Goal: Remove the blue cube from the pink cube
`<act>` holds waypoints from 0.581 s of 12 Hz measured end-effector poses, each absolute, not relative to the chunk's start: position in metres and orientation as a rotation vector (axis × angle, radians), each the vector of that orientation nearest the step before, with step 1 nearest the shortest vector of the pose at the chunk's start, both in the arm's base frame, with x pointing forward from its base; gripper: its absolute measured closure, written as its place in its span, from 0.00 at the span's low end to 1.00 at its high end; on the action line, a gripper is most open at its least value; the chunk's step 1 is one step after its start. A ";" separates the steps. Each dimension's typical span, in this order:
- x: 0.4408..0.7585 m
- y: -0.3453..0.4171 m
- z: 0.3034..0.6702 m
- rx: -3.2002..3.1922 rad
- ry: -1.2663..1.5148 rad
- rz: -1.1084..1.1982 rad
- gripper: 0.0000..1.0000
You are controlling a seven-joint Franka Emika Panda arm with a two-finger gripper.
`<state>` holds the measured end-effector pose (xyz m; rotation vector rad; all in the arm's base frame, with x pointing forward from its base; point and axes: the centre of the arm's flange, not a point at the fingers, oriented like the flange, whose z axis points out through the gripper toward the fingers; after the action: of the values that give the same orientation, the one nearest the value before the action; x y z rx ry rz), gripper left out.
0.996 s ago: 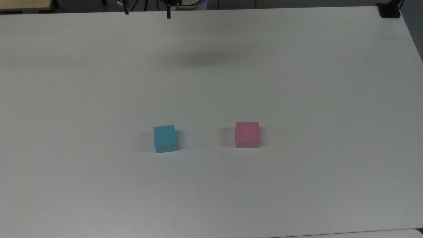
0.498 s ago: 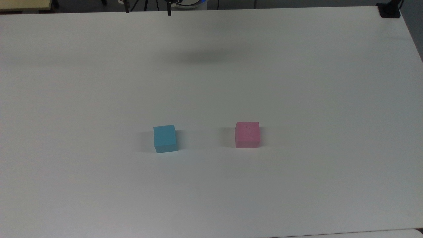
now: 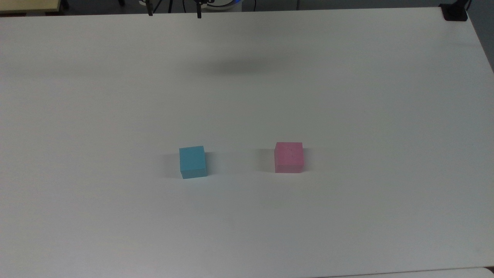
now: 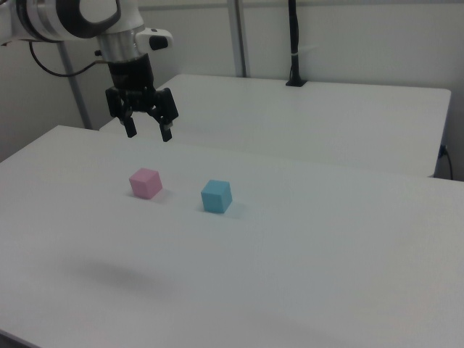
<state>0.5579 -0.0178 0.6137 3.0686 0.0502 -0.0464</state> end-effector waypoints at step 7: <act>0.562 -0.017 0.613 3.072 0.051 -0.027 0.00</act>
<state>0.5615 -0.0173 0.6134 3.0721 0.0514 -0.0265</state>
